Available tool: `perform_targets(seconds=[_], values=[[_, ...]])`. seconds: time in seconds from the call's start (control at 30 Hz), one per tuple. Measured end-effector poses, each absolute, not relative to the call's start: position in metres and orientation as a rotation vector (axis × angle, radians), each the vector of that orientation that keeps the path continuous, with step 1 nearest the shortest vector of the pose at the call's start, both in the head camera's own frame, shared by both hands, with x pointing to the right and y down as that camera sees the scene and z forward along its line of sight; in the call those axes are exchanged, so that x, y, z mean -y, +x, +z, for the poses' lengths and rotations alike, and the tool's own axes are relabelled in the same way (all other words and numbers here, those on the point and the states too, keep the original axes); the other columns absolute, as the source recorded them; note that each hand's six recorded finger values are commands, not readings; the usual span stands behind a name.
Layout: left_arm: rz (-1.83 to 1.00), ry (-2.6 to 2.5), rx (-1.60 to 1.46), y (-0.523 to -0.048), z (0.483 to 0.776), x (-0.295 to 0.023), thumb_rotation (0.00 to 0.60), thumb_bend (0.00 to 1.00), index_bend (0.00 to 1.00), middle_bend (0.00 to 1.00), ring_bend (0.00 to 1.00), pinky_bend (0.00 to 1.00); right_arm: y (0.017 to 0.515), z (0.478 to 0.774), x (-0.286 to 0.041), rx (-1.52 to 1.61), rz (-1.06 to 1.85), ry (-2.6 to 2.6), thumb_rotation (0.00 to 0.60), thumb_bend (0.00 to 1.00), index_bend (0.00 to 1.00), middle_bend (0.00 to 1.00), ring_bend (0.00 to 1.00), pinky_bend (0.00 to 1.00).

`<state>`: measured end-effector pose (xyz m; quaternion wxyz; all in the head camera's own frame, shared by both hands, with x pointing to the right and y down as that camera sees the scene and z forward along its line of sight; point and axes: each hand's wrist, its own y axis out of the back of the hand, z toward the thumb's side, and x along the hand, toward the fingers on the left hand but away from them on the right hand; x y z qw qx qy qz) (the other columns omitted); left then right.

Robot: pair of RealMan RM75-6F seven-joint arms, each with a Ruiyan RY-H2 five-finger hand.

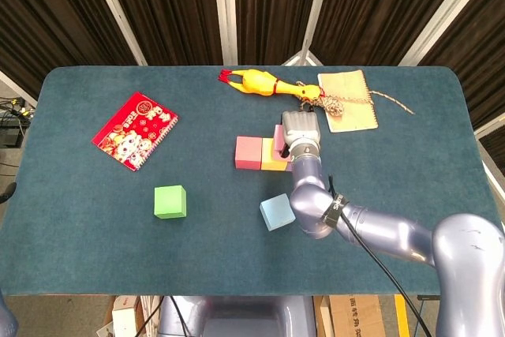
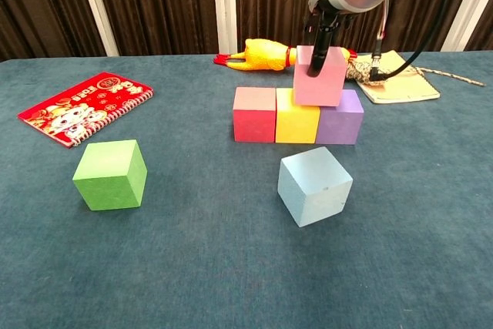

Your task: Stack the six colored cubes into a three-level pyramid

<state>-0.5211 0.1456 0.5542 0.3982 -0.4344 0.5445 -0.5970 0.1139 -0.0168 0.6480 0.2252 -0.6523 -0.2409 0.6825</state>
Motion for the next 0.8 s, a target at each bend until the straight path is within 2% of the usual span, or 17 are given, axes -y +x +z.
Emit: perform_targets(seconds=[0.8], values=[[-1.511,-1.096,-1.389,-0.5220,0.5534,-0.1453,0.600,0.16,0.15,0.00,0.00,0.02,0.1127,0.6525,0.0159,0.671,1.880,-1.819,0.600,0.33,0.44,0.44,0.20,0.00]])
